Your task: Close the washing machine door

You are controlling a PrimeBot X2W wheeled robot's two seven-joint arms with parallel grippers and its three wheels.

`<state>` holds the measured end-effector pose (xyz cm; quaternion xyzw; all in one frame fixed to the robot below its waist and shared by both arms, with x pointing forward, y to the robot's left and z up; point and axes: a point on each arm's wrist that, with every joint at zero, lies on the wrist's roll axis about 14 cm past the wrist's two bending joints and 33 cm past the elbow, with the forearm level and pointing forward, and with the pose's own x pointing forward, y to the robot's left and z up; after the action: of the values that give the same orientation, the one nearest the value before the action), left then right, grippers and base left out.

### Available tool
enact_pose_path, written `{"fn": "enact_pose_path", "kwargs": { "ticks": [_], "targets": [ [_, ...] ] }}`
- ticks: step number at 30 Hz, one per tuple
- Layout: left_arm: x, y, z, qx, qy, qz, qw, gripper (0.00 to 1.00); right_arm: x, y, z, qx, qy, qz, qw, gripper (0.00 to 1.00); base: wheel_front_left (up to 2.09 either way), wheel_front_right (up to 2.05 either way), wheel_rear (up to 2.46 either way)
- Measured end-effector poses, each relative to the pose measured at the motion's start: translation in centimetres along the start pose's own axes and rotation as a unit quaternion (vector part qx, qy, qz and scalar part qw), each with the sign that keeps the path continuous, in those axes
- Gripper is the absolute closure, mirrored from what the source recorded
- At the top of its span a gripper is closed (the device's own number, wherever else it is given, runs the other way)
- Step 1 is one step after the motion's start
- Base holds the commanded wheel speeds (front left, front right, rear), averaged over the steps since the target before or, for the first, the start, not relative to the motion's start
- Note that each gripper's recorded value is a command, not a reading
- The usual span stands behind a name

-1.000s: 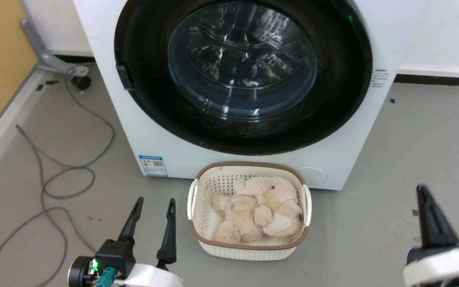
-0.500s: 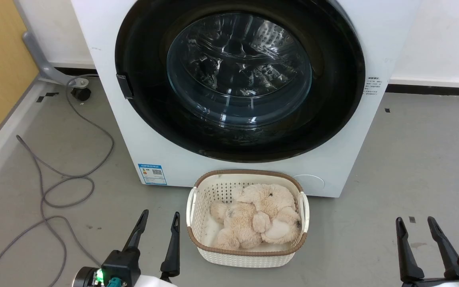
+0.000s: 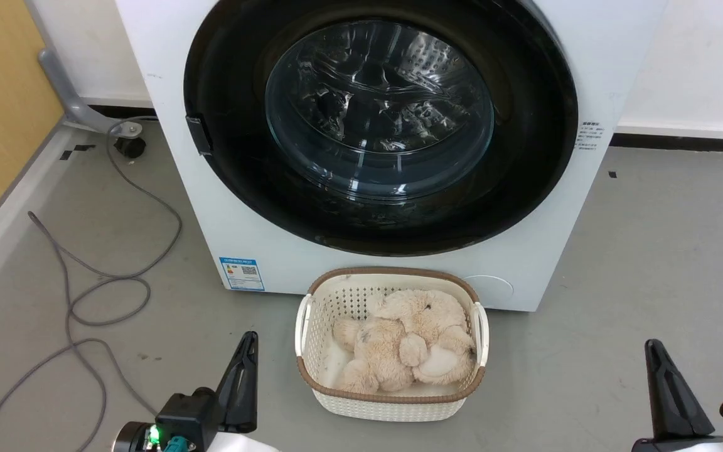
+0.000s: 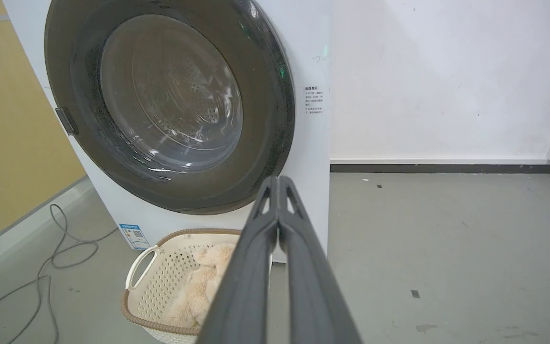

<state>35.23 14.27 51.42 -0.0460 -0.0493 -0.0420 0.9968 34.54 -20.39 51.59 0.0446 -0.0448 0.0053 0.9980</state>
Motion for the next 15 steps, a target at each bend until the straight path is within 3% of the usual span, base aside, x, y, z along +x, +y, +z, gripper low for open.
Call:
{"fn": "enact_pose_path", "kwargs": {
  "ticks": [15],
  "targets": [
    [0.13,0.32,-0.06,0.006,0.009,0.004,1.000,1.00,0.06,0.38,-0.34,-0.004,0.012,0.006,1.000,1.00,0.00,0.00,0.00]
  ]
}}
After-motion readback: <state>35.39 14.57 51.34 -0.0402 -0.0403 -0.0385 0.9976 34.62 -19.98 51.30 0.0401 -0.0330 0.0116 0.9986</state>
